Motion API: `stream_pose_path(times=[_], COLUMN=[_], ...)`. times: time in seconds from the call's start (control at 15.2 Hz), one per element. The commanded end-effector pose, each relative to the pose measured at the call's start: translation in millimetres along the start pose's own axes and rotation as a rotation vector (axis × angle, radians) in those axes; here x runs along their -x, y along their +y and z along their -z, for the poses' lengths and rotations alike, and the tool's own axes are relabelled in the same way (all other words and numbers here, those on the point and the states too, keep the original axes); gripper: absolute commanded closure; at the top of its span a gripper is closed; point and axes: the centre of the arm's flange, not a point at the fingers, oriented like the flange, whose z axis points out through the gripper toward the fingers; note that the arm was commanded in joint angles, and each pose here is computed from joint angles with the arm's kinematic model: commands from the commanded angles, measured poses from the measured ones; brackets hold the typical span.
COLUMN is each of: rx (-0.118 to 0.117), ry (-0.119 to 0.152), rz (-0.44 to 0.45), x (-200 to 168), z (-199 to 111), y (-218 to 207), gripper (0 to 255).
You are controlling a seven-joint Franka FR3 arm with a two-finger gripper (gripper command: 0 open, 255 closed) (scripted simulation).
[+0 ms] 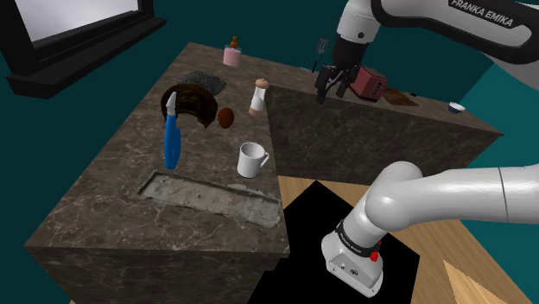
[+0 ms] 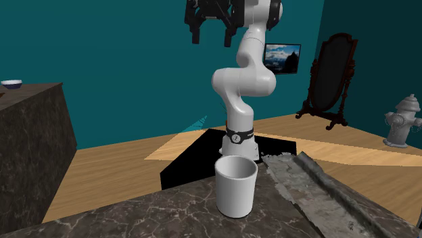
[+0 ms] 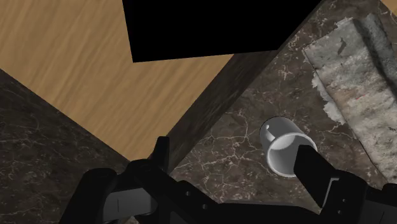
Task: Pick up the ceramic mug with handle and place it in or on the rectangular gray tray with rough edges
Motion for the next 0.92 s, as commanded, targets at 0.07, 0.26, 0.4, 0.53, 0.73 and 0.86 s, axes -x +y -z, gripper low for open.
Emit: stream_pose_path(times=[0.07,0.26,0.4,0.53,0.73,0.86], rx=[-0.002,-0.007,-0.01,-0.013,-0.018,-0.021], ry=[0.0,0.0,0.001,0.001,0.001,0.002], rz=[0.005,0.021,0.032,0.042,0.058,0.069], x=[-5.1,-20.0,-29.7,-39.3,-53.4,-62.5], z=[-9.2,-36.9,-55.3,-73.6,-101.0,-119.2], y=[-7.7,-31.0,-46.7,-62.6,-86.8,-103.1], gripper=[0,0,0,0,0,0])
